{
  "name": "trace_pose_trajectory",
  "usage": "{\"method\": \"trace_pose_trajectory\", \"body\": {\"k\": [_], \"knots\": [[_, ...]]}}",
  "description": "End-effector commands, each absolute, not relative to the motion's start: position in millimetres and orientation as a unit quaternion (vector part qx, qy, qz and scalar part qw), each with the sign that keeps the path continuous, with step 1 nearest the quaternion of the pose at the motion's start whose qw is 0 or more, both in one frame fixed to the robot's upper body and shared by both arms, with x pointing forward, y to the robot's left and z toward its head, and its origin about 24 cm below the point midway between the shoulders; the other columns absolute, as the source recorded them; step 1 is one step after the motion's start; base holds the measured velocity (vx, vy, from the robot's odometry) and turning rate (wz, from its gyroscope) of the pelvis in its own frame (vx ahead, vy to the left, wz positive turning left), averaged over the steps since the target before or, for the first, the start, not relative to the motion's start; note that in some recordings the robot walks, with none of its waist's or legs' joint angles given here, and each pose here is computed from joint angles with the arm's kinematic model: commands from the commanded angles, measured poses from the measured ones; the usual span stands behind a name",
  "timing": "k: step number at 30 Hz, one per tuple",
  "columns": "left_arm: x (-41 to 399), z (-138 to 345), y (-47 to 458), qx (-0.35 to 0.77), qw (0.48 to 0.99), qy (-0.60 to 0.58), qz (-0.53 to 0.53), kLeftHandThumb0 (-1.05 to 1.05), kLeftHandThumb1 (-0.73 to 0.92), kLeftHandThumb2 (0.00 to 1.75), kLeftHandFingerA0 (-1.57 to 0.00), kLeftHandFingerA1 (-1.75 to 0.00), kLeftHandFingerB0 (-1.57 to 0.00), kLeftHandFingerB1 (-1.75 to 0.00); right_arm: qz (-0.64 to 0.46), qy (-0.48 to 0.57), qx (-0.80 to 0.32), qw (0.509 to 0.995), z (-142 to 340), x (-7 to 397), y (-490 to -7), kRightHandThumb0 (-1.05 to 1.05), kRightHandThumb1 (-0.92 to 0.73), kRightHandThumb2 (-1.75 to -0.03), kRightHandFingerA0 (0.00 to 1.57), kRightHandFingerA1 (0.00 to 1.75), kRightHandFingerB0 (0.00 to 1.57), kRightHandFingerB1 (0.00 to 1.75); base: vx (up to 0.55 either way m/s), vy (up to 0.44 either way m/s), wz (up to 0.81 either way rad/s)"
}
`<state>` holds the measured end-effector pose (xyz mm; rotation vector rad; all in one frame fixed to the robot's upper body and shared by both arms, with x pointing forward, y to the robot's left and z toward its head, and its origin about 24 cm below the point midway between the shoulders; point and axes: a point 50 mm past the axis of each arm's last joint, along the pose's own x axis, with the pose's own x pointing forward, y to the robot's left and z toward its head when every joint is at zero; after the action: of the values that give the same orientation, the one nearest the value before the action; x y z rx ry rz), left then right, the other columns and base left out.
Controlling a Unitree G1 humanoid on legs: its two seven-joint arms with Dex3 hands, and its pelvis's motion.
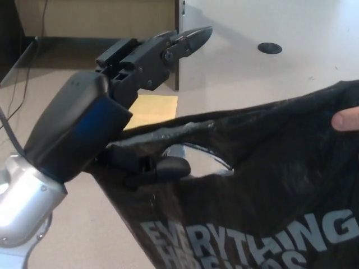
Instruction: A person is holding a plastic bag and the robot extends its left hand to grab the bag by hooking its thumb into the holes at the top and brings its hand down by its side. Then it extends its arm again to hand the plastic bag back to the person.
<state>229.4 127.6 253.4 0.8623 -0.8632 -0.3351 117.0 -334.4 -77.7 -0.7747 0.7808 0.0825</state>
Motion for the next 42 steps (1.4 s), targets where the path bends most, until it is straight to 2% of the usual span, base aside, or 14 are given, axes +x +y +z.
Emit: {"method": "trace_pose_trajectory", "body": {"k": [1, 17, 19, 20, 23, 28, 29, 30, 31, 32, 37, 39, 40, 42], "knots": [[238.4, 255.8, 127.0, 0.426, 0.801, -0.409, -0.098, -0.69, 0.42, 0.67, -0.08, -0.35, -0.15, -0.22, 0.035, 0.373, -0.377, 0.847, -76.7, 114.2, -338.2, -0.4, -0.69, -0.62, 0.72, 0.47, 0.29, 0.31, 0.0, 0.0, 0.0], [248.0, 234.0, 108.7, 0.445, 0.804, -0.373, -0.132, -0.59, 0.39, 0.68, -0.1, -0.38, -0.07, -0.27, 0.038, 0.368, -0.375, 0.85, -77.0, 116.8, -336.8, -0.48, -0.57, -0.78, 0.69, 0.57, 0.26, 0.41, 0.0, 0.0, 0.0], [249.4, 231.6, 108.1, 0.447, 0.804, -0.368, -0.135, -0.59, 0.39, 0.67, -0.1, -0.38, -0.06, -0.27, 0.038, 0.366, -0.377, 0.85, -76.8, 117.6, -336.7, -0.4, -0.69, -0.63, 0.81, 0.49, 0.3, 0.32, 0.0, 0.0, 0.0], [250.9, 229.4, 107.5, 0.449, 0.804, -0.363, -0.139, -0.6, 0.39, 0.65, -0.11, -0.37, -0.08, -0.28, 0.037, 0.365, -0.377, 0.85, -76.7, 118.3, -336.8, -0.49, -0.56, -0.78, 0.75, 0.59, 0.26, 0.41, 0.0, 0.0, 0.0], [253.6, 225.8, 107.5, 0.461, 0.804, -0.345, -0.148, -0.67, 0.43, 0.69, -0.09, -0.37, -0.14, -0.17, 0.033, 0.368, -0.375, 0.85, -77.4, 118.6, -335.8, -0.39, -0.69, -0.61, 0.78, 0.47, 0.31, 0.31, 0.0, 0.0, 0.0], [257.0, 221.8, 106.0, 0.469, 0.8, -0.347, -0.138, -0.31, 0.23, 0.83, -0.01, -0.49, 0.0, -0.47, 0.034, 0.368, -0.37, 0.852, -77.7, 119.0, -334.7, -0.39, -0.69, -0.61, 0.74, 0.46, 0.31, 0.31, 0.0, 0.0, 0.0], [258.3, 220.2, 104.9, 0.467, 0.798, -0.362, -0.118, -0.52, 0.49, 0.55, -0.22, -0.33, -0.16, -0.27, 0.034, 0.367, -0.374, 0.851, -78.0, 119.3, -334.7, -0.47, -0.56, -0.77, 0.69, 0.57, 0.26, 0.41, 0.0, 0.0, 0.0], [259.1, 219.4, 103.9, 0.455, 0.796, -0.385, -0.101, -0.26, 0.33, 0.89, -0.12, -0.52, -0.09, -0.5, 0.033, 0.369, -0.368, 0.853, -78.5, 119.0, -335.0, -0.39, -0.69, -0.62, 0.74, 0.47, 0.29, 0.31, 0.0, 0.0, 0.0], [260.4, 219.0, 103.6, 0.451, 0.794, -0.397, -0.089, -0.46, 0.54, 0.57, -0.31, -0.36, -0.26, -0.3, 0.034, 0.368, -0.367, 0.854, -78.5, 119.4, -334.7, -0.39, -0.69, -0.62, 0.75, 0.47, 0.29, 0.31, 0.0, 0.0, 0.0], [261.8, 218.6, 103.5, 0.451, 0.792, -0.405, -0.077, -0.44, 0.58, 0.58, -0.33, -0.35, -0.28, -0.3, 0.035, 0.367, -0.368, 0.853, -78.5, 119.7, -334.5, -0.46, -0.56, -0.77, 0.69, 0.57, 0.26, 0.41, 0.0, 0.0, 0.0], [267.6, 217.2, 102.4, 0.437, 0.789, -0.432, -0.026, -0.47, 0.42, 0.79, -0.33, -0.51, -0.24, -0.44, 0.039, 0.367, -0.38, 0.848, -77.8, 120.4, -335.0, -0.4, -0.7, -0.62, 0.79, 0.48, 0.29, 0.31, 0.0, 0.0, 0.0], [269.7, 216.4, 100.7, 0.427, 0.79, -0.439, -0.013, -0.41, 0.59, 0.58, -0.38, -0.36, -0.38, -0.32, 0.039, 0.37, -0.375, 0.849, -77.3, 120.6, -335.4, -0.39, -0.7, -0.61, 0.75, 0.46, 0.3, 0.3, 0.0, 0.0, 0.0], [271.2, 215.6, 99.4, 0.42, 0.791, -0.445, -0.002, -0.49, 0.46, 0.81, -0.36, -0.5, -0.33, -0.46, 0.039, 0.368, -0.375, 0.85, -77.1, 120.9, -334.8, -0.39, -0.7, -0.61, 0.75, 0.45, 0.3, 0.31, 0.0, 0.0, 0.0], [273.0, 214.9, 97.5, 0.407, 0.793, -0.453, 0.007, -0.49, 0.48, 0.82, -0.4, -0.52, -0.33, -0.46, 0.039, 0.368, -0.375, 0.85, -77.7, 121.5, -334.6, -0.39, -0.7, -0.61, 0.75, 0.45, 0.3, 0.31, 0.0, 0.0, 0.0]]}}
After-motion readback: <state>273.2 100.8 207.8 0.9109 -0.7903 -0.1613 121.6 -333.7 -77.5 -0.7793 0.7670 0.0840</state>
